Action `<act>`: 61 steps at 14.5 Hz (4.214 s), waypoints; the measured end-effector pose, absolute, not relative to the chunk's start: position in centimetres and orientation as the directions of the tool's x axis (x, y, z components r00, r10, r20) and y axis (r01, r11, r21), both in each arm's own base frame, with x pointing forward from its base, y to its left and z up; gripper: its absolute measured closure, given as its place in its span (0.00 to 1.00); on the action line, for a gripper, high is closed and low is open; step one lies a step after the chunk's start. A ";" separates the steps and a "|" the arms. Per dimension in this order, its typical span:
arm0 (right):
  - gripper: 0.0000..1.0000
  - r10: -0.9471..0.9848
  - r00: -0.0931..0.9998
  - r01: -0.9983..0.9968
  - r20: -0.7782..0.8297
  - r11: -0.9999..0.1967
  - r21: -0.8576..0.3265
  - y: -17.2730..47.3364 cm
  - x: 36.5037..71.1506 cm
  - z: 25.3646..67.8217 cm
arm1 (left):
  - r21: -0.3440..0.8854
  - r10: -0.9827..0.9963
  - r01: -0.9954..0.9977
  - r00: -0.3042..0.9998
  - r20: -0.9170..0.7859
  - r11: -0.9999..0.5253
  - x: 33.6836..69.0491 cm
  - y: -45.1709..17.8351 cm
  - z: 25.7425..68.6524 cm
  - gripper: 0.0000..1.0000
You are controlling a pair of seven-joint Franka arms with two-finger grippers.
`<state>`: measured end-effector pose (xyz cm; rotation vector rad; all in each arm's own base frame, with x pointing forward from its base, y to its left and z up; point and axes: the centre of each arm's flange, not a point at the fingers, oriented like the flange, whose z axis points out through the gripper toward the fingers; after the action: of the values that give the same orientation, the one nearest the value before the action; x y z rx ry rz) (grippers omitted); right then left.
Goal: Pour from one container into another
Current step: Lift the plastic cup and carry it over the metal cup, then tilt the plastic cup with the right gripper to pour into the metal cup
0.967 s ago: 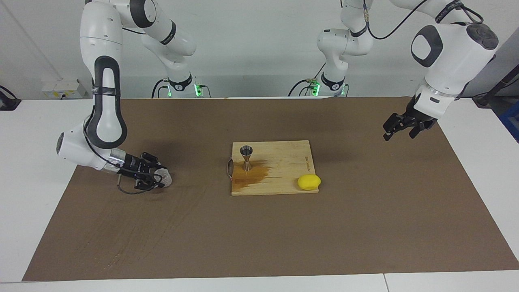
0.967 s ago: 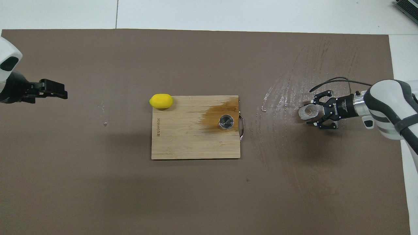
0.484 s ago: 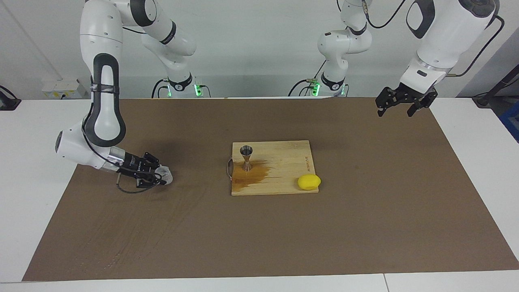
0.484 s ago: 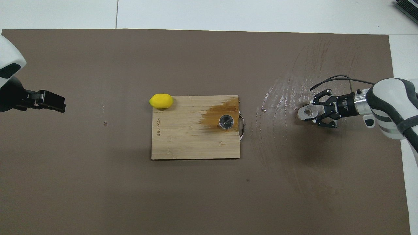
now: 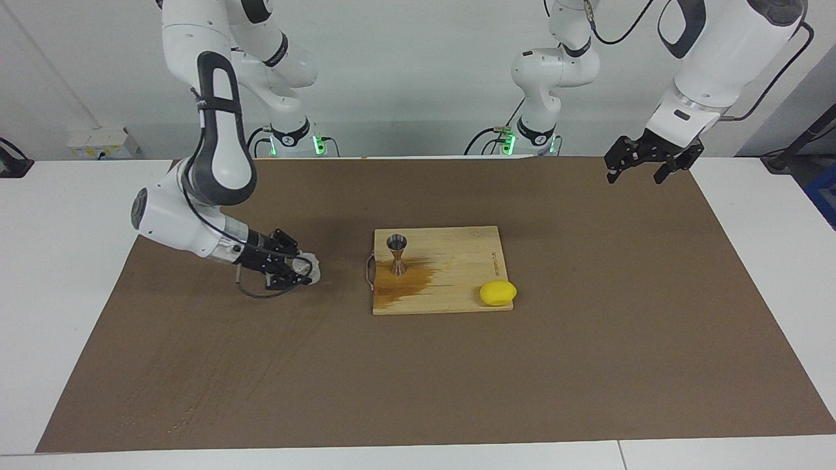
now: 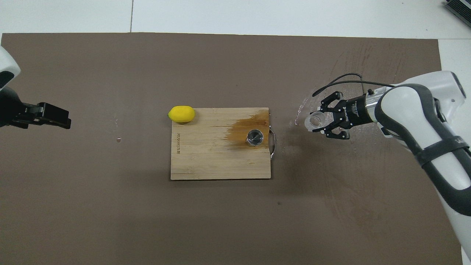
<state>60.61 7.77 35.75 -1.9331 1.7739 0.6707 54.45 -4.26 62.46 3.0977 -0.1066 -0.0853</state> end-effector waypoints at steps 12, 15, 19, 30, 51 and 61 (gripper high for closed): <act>0.49 -0.954 0.097 -0.995 -0.284 -0.097 -0.013 24.6 59.0 42.7 | 0.031 -0.089 -0.087 0.994 -0.070 -0.996 53.5 -5.0 63.8 0.00; 0.49 -0.970 0.160 -0.987 -0.184 -0.154 -0.043 26.2 58.4 42.9 | 0.031 -0.089 -0.087 0.993 -0.073 -0.996 53.5 -5.1 63.8 0.00; 0.49 -0.972 0.221 -0.974 -0.084 -0.215 -0.074 27.9 57.8 43.4 | 0.031 -0.090 -0.087 0.993 -0.077 -0.996 53.5 -5.1 63.7 0.00; 0.49 -0.907 0.383 -0.913 0.177 -0.401 -0.078 31.2 55.8 43.3 | 0.030 -0.090 -0.087 0.993 -0.078 -0.996 53.4 -5.1 63.7 0.00; 0.49 -0.749 0.489 -0.811 0.447 -0.579 -0.082 35.0 52.1 43.4 | 0.030 -0.090 -0.087 0.993 -0.078 -0.996 53.4 -5.1 63.6 0.00; 0.49 -0.795 0.472 -0.840 0.381 -0.536 -0.079 34.7 52.2 43.2 | 0.030 -0.090 -0.087 0.993 -0.079 -0.996 53.4 -5.1 63.6 0.00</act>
<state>52.16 34.74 43.23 -2.7959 1.5605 -0.6179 53.44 -5.08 63.64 3.1091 -0.1380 -0.1245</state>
